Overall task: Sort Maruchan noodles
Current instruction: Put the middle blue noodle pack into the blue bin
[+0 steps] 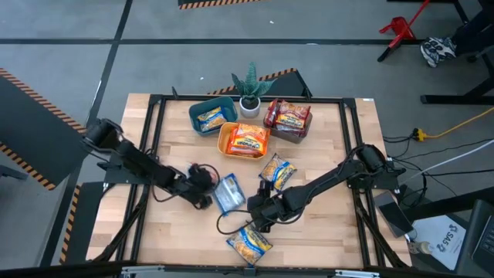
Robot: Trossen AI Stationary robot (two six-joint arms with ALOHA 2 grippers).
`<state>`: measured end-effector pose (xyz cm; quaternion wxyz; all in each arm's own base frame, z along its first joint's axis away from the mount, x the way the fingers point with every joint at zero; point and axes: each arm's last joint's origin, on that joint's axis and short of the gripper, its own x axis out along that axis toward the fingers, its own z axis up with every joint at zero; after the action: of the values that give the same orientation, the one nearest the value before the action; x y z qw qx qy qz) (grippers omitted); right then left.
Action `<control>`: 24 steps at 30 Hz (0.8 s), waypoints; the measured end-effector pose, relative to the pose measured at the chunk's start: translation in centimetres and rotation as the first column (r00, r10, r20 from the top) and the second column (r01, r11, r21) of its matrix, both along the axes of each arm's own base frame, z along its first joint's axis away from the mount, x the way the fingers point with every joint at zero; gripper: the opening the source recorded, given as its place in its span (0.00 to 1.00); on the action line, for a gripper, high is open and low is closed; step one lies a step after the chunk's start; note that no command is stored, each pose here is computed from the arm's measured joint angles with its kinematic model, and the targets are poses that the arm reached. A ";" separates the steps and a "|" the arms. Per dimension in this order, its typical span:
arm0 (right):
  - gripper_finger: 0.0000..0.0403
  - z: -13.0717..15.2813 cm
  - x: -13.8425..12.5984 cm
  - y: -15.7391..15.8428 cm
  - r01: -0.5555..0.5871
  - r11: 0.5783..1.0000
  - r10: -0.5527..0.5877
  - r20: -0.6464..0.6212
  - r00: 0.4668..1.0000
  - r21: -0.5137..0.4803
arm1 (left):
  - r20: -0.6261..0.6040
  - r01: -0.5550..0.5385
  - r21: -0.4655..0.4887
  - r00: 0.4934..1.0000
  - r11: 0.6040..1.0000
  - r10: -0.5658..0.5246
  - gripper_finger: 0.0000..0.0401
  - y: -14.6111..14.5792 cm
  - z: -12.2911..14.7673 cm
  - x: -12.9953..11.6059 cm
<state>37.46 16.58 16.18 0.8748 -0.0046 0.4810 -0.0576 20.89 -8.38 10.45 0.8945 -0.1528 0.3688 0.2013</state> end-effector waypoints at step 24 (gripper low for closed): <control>0.65 0.5 0.8 0.4 -0.002 0.999 -0.002 0.094 0.996 0.051 | 0.089 -0.136 0.036 0.987 0.990 0.132 0.00 0.5 1.6 -0.9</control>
<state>38.24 16.96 16.69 0.8963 0.0203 0.4407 -0.0456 19.97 -7.89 12.02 0.8970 -0.1673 0.3143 0.2618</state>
